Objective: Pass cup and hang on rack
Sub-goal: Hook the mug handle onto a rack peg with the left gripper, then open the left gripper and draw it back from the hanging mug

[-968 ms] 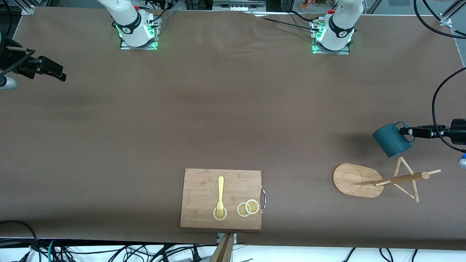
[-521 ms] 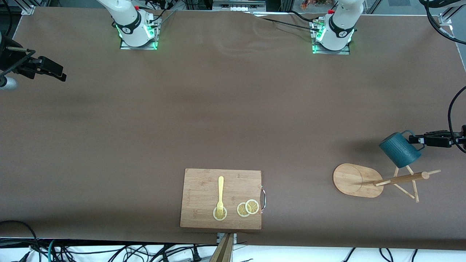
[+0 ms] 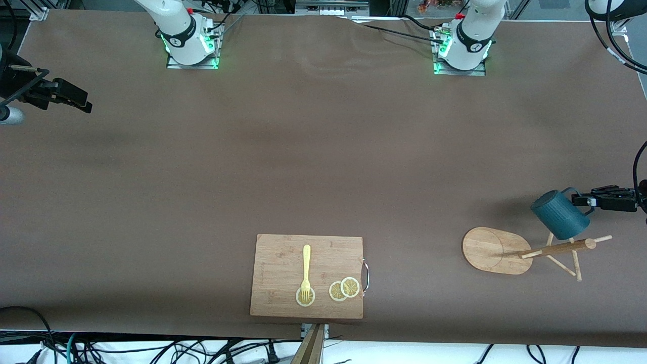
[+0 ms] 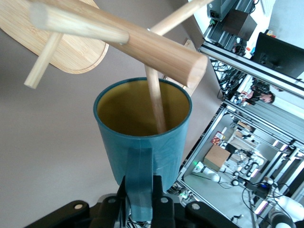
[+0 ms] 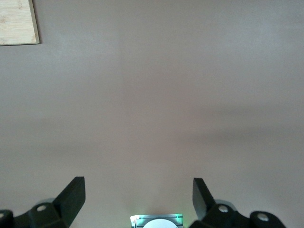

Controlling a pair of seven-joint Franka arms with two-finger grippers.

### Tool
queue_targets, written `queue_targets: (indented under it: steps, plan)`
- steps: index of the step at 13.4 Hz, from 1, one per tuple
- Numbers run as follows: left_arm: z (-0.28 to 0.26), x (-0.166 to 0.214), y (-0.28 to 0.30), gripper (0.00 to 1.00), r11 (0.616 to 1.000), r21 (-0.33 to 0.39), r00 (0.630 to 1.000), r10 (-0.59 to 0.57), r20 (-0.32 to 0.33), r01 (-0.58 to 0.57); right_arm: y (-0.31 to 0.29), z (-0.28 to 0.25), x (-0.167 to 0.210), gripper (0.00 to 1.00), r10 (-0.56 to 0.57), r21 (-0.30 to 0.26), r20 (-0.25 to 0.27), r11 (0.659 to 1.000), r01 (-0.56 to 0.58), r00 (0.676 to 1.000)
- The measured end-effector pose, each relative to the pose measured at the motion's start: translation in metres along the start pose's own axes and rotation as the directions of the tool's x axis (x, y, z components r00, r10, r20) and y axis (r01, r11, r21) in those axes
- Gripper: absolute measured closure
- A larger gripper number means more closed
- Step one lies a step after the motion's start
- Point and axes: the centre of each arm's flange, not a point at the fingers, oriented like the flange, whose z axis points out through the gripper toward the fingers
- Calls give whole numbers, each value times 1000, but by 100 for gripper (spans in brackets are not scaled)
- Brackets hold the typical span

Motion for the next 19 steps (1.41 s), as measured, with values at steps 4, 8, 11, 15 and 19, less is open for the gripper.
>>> queue_targets:
  steps: [4,8,11,15,19]
  plan:
    - [-5,4,-9,79,999,-49,1000,-11,1,11,0,0,0,0,0,0,0,1000,0,1000]
    - [-10,13,-35,79,994,-106,999,-38,6,39,0,0,0,0,0,0,0,1000,0,1000]
    - [-11,13,-36,72,993,-111,999,-38,6,39,0,0,0,0,0,0,0,1000,0,1000]
    - [-23,11,-44,33,992,-121,1000,-24,-9,22,0,0,0,0,0,0,1,1000,0,1000]
    - [-22,5,-48,0,998,55,1000,31,-3,-30,1,1,0,0,1,0,6,1000,-1,1000]
